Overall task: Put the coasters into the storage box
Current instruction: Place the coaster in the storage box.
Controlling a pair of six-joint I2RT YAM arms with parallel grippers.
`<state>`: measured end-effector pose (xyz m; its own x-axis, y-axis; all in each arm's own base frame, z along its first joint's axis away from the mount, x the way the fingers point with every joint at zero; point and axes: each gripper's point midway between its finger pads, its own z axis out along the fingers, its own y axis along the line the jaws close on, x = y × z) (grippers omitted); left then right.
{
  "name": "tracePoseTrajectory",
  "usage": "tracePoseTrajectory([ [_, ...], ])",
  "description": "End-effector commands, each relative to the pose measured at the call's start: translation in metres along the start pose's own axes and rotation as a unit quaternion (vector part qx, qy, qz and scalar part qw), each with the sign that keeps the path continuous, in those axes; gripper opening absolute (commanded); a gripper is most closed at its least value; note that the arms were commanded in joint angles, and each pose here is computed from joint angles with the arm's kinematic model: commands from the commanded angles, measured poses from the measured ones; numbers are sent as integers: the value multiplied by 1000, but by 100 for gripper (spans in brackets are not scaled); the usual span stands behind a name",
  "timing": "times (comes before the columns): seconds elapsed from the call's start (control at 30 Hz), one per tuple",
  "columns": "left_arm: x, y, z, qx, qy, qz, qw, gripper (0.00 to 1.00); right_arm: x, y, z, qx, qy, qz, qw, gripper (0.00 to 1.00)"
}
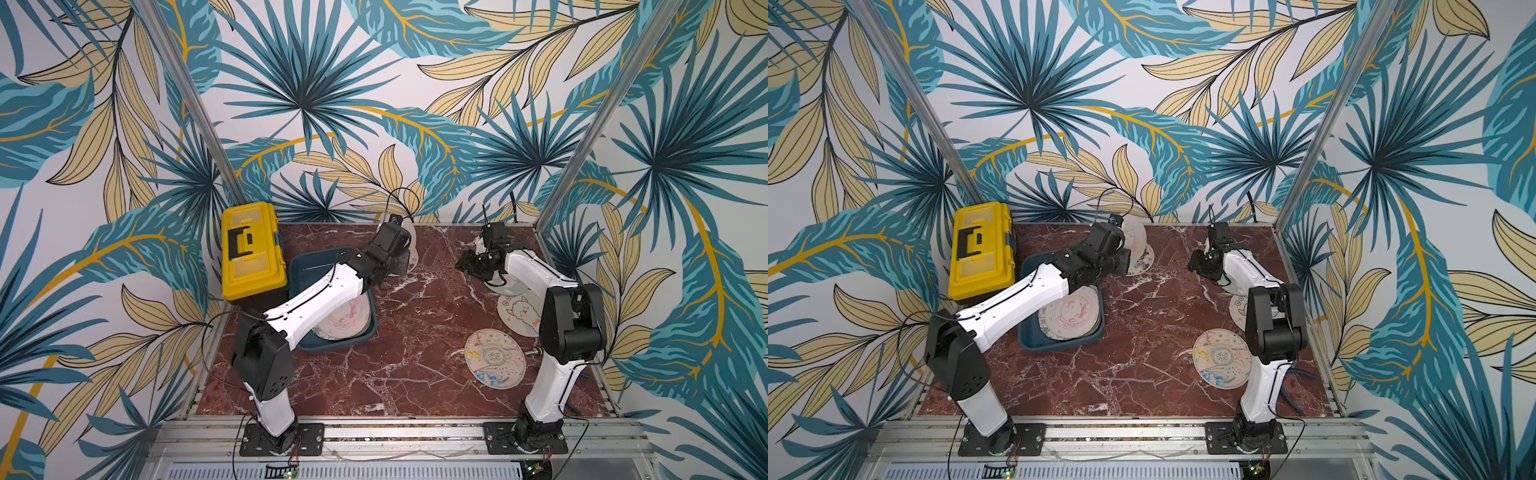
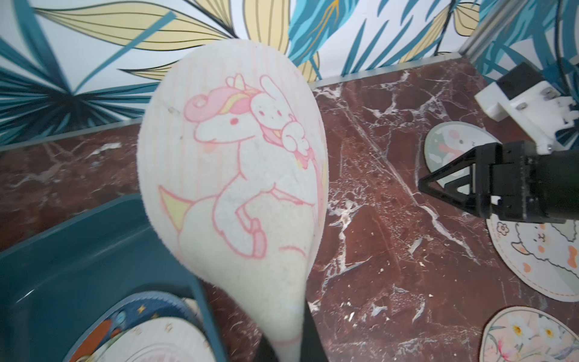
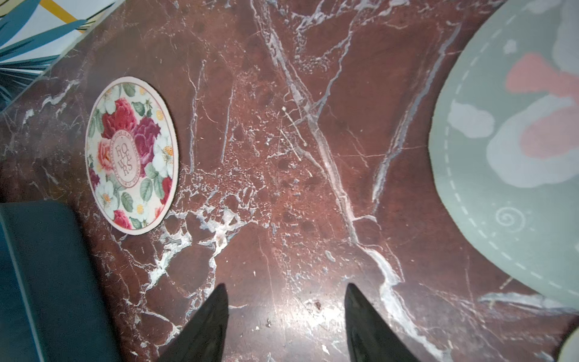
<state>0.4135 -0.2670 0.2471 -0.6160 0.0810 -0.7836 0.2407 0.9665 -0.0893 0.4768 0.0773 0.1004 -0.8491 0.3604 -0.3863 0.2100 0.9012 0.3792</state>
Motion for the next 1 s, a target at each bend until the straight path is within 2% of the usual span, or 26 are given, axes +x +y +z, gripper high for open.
tracePoseTrajectory([
  [0.0,16,30,-15,-40,10,-27,999,0,2,17,-8,-17,-1,-19,1000,60],
  [0.3,58,75,-39,-73,29,-86,993,0,4,65,-15,-51,-1,-60,997,60],
  [0.47,80,93,-42,-88,44,-107,989,0,15,109,-21,-97,1,-88,991,60],
  [0.67,103,110,-44,-105,63,-127,984,0,30,149,-29,-122,3,-124,985,60],
  [0.97,138,130,-39,-115,103,-157,975,0,41,171,-30,-123,13,-153,980,60],
])
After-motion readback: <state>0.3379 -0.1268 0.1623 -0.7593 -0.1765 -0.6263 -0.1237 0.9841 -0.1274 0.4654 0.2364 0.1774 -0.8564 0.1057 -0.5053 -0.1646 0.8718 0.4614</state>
